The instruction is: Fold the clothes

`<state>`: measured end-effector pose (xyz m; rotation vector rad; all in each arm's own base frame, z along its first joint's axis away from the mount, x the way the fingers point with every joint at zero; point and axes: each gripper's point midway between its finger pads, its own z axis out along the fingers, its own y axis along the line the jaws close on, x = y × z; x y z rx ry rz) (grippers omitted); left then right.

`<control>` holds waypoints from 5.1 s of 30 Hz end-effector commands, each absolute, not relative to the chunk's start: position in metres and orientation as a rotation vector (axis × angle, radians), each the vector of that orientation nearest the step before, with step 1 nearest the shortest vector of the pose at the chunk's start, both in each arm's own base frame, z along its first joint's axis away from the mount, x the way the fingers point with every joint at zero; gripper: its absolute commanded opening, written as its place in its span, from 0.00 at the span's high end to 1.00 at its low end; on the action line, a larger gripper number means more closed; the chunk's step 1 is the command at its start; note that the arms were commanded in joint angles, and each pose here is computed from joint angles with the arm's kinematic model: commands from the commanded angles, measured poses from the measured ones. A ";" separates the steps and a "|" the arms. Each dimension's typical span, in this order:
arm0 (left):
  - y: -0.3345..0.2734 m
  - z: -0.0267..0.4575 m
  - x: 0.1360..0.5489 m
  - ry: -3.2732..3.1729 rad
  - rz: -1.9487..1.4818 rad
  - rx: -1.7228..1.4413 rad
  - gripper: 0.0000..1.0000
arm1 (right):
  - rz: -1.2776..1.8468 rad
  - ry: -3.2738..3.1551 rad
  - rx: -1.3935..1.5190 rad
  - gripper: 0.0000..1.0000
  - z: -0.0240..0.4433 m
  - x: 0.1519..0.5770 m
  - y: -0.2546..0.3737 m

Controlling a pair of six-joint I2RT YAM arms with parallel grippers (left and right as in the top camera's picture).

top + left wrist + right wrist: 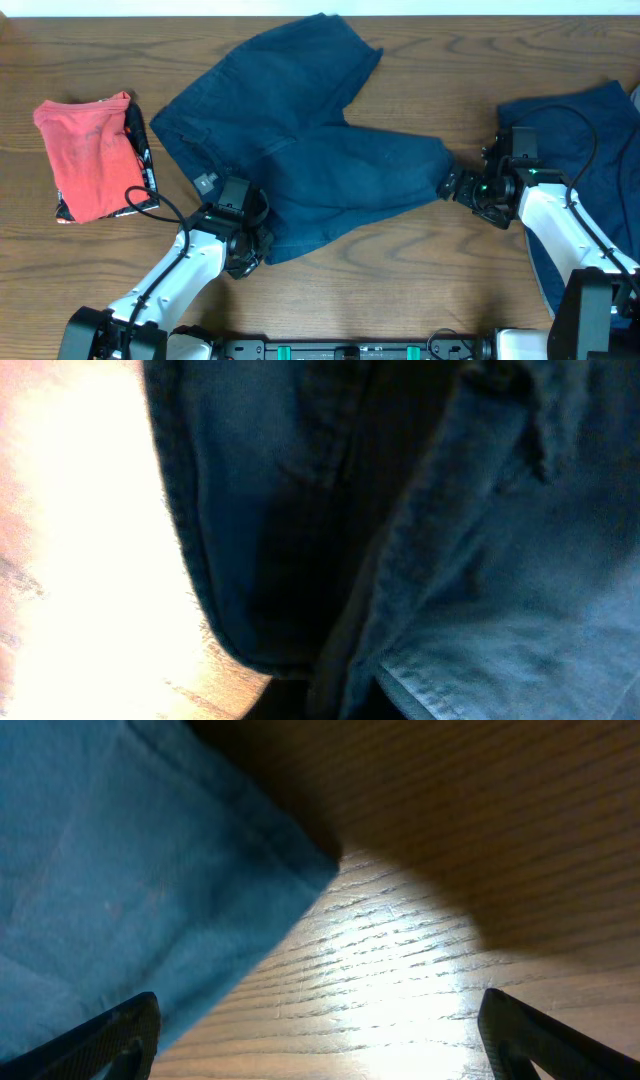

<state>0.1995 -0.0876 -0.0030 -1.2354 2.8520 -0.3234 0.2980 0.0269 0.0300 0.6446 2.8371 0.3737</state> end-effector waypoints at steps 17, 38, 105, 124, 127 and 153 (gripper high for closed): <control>-0.070 -0.004 0.151 3.051 -0.118 -1.135 0.94 | 0.531 2.875 0.833 0.05 0.002 0.267 0.063; -0.073 0.003 0.157 3.035 -0.166 -1.089 0.94 | 0.419 2.796 0.873 0.99 -0.008 0.274 0.063; -0.074 0.063 0.305 2.611 -0.192 -0.784 0.66 | 0.377 2.523 0.086 0.94 0.080 0.483 0.082; -0.026 0.103 0.367 2.187 -0.073 -0.937 0.52 | 0.470 2.359 0.130 0.49 0.103 0.513 0.108; -0.011 0.098 0.363 2.197 -0.045 -0.980 0.51 | 0.409 2.499 0.199 0.48 0.079 0.490 0.089; -0.074 0.015 0.261 2.784 -0.463 -0.927 0.00 | -0.352 3.083 0.620 0.37 -0.034 0.297 -0.015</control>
